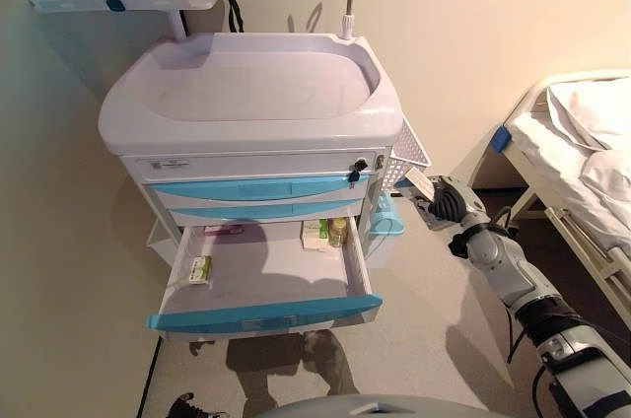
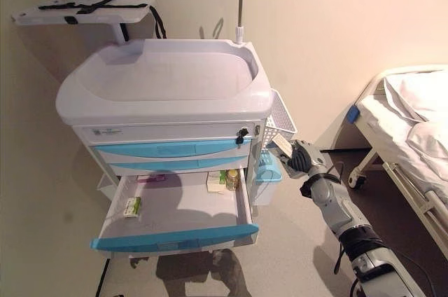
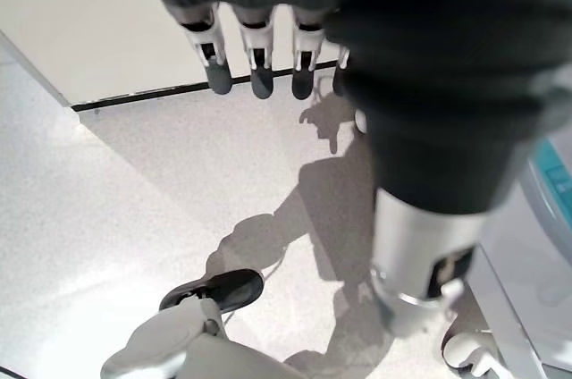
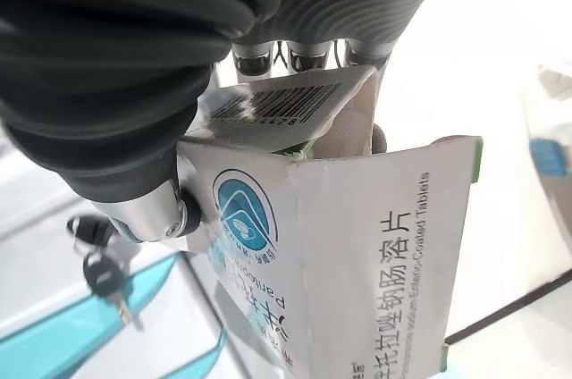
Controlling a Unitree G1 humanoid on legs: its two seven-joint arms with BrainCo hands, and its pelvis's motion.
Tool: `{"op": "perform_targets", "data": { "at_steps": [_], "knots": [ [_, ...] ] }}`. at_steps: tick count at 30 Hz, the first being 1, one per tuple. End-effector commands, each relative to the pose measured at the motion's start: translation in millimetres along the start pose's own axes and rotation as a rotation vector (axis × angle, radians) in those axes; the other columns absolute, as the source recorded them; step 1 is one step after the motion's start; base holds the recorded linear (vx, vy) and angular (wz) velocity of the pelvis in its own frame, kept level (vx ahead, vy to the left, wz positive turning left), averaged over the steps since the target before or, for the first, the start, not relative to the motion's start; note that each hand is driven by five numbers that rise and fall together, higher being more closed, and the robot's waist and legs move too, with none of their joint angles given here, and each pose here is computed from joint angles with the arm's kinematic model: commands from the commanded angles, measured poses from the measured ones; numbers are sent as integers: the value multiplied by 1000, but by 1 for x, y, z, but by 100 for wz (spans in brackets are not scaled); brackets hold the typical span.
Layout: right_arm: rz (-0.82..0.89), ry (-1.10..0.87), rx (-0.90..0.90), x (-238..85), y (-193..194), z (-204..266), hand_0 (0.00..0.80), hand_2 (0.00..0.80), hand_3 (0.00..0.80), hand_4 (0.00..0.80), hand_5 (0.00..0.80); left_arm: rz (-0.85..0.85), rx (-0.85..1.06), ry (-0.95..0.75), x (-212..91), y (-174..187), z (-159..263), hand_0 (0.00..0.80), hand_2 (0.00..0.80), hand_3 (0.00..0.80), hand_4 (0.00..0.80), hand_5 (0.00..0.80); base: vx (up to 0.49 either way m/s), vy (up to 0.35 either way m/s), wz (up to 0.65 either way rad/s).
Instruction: Open the drawer and pick up the medicine
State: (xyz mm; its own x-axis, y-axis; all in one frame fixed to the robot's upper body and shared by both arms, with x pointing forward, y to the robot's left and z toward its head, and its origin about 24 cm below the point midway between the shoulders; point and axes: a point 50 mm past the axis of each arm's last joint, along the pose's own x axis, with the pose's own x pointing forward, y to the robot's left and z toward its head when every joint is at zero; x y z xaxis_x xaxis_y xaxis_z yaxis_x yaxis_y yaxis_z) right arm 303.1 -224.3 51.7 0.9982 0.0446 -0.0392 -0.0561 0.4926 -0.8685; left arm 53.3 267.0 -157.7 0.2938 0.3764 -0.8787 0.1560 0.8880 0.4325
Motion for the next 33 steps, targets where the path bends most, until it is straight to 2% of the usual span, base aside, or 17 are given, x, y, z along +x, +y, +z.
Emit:
{"op": "perform_targets", "data": {
  "at_steps": [1, 10, 25, 33],
  "knots": [
    [-156, -138, 50, 6, -39, 24, 800, 800, 800, 800, 800, 18, 34, 32, 2, 9, -3, 0, 0, 0, 0, 0, 0, 0, 0],
    [-271, -144, 84, 2, -62, 23, 800, 800, 800, 800, 800, 17, 48, 42, 1, 8, -7, 0, 0, 0, 0, 0, 0, 0, 0],
    [-382, -183, -23, 50, -110, 58, 800, 800, 800, 800, 800, 35, 106, 51, 1, 16, -10, 0, 0, 0, 0, 0, 0, 0, 0],
    [-434, -185, -39, 64, -132, 72, 800, 800, 800, 800, 800, 43, 111, 47, 2, 17, -7, 0, 0, 0, 0, 0, 7, -2, 5]
  ]
}}
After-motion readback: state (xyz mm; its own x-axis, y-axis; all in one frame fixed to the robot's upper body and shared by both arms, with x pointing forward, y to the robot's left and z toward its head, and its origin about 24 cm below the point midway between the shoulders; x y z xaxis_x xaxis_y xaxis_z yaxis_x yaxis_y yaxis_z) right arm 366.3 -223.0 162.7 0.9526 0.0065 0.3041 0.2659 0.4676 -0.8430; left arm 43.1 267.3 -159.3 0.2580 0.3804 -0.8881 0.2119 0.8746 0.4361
